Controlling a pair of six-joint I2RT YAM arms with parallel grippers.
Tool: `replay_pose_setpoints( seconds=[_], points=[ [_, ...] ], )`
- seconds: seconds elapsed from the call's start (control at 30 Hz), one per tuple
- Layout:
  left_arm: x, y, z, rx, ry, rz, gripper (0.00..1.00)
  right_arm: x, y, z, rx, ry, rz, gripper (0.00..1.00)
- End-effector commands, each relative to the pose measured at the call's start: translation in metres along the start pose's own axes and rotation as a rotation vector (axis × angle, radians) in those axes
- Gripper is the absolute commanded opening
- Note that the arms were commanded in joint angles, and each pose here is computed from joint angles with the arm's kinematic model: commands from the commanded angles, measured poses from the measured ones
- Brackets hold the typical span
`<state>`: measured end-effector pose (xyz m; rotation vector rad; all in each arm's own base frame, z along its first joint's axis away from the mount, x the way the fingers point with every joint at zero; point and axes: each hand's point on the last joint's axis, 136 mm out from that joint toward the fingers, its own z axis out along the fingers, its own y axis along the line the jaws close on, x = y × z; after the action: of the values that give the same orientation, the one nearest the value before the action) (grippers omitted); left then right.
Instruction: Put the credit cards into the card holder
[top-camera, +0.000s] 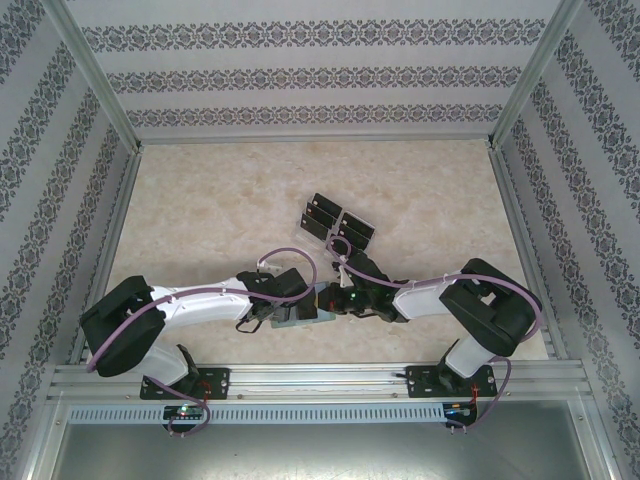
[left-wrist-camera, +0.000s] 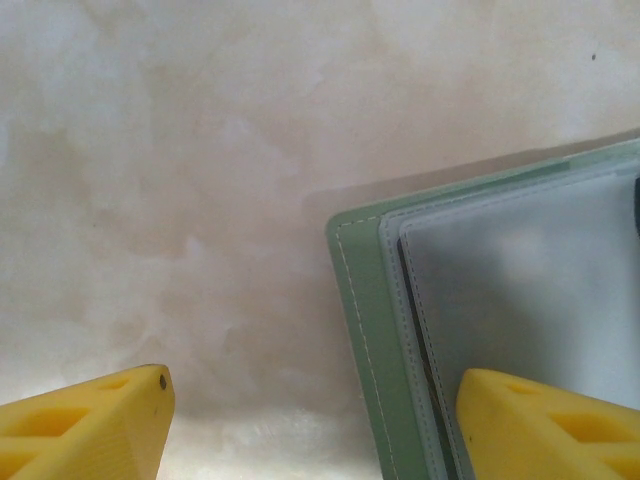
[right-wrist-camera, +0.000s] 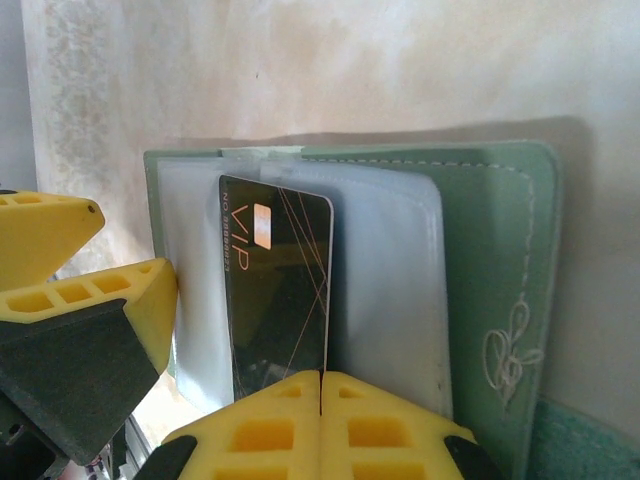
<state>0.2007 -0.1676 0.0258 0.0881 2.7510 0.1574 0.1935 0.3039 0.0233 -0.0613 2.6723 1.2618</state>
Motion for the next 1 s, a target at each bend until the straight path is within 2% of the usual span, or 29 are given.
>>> replay_pose_setpoints(
  seconds=[0.0, 0.97],
  points=[
    [0.018, 0.012, 0.005, -0.047, 0.045, 0.034, 0.76, 0.003, 0.001, -0.001, 0.010, 0.006, -0.010, 0.00],
    [0.020, 0.010, 0.006, -0.034, 0.044, 0.030, 0.76, 0.008, 0.016, 0.018, -0.001, 0.049, -0.027, 0.00]
  ],
)
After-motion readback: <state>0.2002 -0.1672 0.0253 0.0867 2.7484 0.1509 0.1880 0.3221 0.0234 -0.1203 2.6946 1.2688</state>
